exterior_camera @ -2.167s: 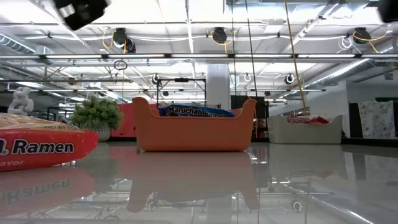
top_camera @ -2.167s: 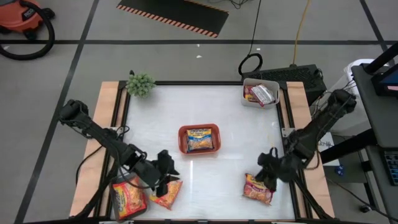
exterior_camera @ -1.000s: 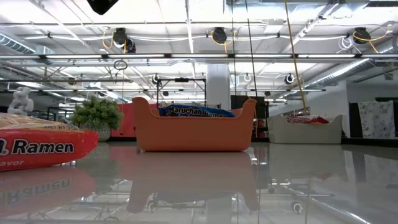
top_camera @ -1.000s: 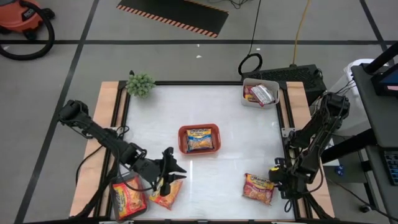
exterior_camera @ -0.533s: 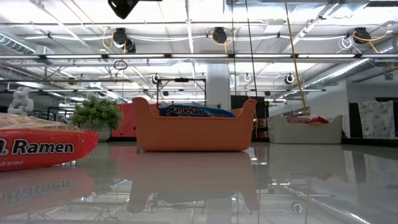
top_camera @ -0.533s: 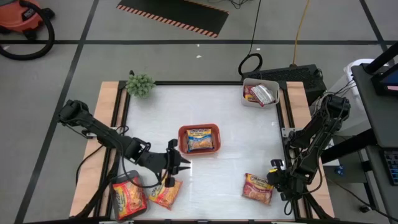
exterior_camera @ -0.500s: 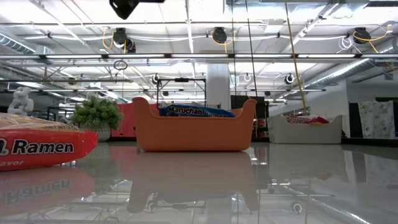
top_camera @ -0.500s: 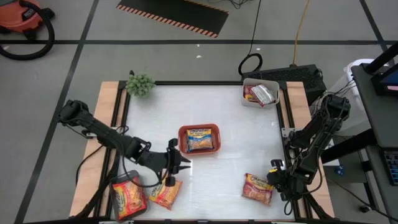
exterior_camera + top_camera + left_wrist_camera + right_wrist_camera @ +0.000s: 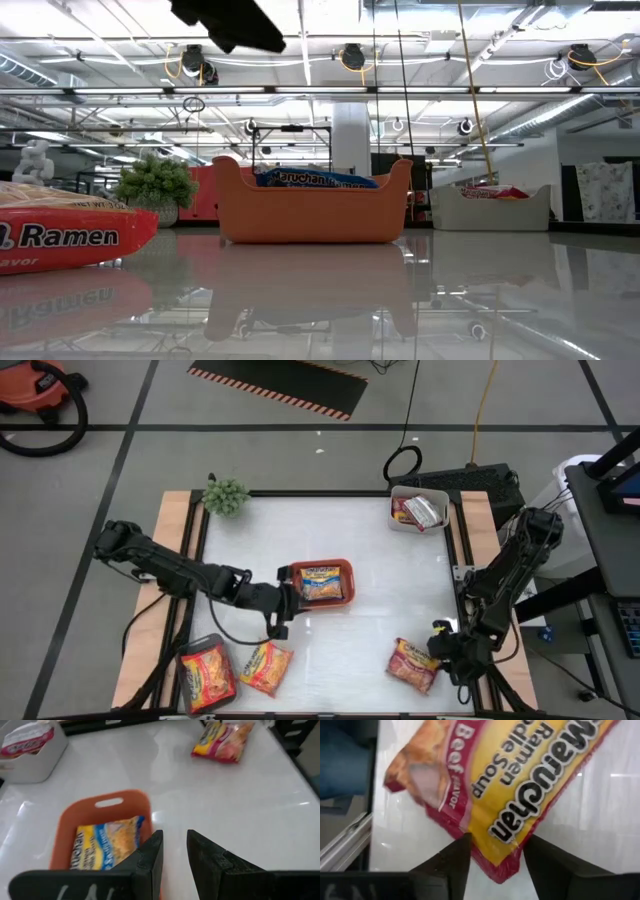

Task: Sort Maruchan noodles
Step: Put the red noodle pack into the gray bin

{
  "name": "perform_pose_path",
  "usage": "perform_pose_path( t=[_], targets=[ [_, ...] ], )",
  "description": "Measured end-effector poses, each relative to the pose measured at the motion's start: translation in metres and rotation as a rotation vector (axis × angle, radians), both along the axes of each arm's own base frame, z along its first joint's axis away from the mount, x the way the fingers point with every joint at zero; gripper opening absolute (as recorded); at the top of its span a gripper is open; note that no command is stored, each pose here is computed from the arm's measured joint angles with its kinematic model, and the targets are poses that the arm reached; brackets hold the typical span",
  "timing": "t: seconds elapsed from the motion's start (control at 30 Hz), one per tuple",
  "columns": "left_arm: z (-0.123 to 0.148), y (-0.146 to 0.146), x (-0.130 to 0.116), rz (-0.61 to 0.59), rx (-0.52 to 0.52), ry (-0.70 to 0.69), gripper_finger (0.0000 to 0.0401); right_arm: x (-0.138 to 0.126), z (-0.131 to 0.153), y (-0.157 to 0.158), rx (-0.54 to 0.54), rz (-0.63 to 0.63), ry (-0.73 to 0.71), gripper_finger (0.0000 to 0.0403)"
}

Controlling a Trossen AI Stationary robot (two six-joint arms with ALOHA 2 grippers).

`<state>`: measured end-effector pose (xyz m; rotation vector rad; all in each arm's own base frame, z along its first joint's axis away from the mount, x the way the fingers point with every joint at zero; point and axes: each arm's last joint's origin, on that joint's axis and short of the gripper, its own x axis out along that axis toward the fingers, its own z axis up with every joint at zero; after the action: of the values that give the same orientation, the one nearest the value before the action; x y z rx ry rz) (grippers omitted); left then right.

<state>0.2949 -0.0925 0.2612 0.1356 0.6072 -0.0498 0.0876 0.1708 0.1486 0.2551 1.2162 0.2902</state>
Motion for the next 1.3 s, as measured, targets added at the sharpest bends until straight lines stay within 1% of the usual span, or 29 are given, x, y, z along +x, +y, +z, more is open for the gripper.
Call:
perform_pose_path(
  t=[0.2, 0.3, 0.4, 0.47, 0.6, 0.73, 0.83, 0.93, 1.07, 1.17, 1.3],
  targets=[
    [-0.005, 0.012, -0.001, 0.033, 0.023, 0.069, 0.0092, 0.004, -0.019, -0.013, 0.029, -0.042, -0.01, 0.0106],
    [-0.007, 0.016, -0.002, 0.045, 0.031, 0.095, 0.0092, 0.005, -0.026, -0.021, -0.004, -0.037, -0.012, 0.0063],
    [-0.008, 0.02, -0.001, 0.056, 0.034, 0.104, 0.0092, 0.007, -0.028, -0.025, -0.042, -0.001, -0.021, 0.002],
    [-0.008, 0.023, 0.0, 0.06, 0.044, 0.105, 0.0092, 0.009, -0.027, -0.028, -0.054, 0.009, -0.029, 0.0006],
    [-0.008, 0.03, 0.001, 0.079, 0.05, 0.106, 0.0092, 0.014, -0.024, -0.033, -0.051, -0.005, -0.043, 0.0009],
    [-0.008, 0.037, 0.002, 0.101, 0.049, 0.107, 0.0092, 0.014, -0.019, -0.039, -0.06, -0.018, -0.06, 0.0002],
    [-0.008, 0.042, 0.003, 0.113, 0.055, 0.107, 0.0092, 0.013, -0.014, -0.048, -0.092, -0.04, -0.046, 0.0001],
    [-0.008, 0.045, 0.004, 0.115, 0.067, 0.108, 0.0092, 0.013, -0.008, -0.056, -0.148, -0.057, -0.049, 0.0001],
    [-0.006, 0.051, 0.004, 0.119, 0.086, 0.102, 0.0092, 0.017, 0.004, -0.07, -0.26, -0.095, -0.097, 0.0001],
    [-0.006, 0.056, 0.004, 0.135, 0.085, 0.102, 0.0092, 0.023, 0.018, -0.079, -0.332, -0.11, -0.113, 0.0],
    [-0.005, 0.06, 0.004, 0.152, 0.081, 0.103, 0.0092, 0.033, 0.042, -0.09, -0.382, -0.092, -0.114, 0.0]
  ],
)
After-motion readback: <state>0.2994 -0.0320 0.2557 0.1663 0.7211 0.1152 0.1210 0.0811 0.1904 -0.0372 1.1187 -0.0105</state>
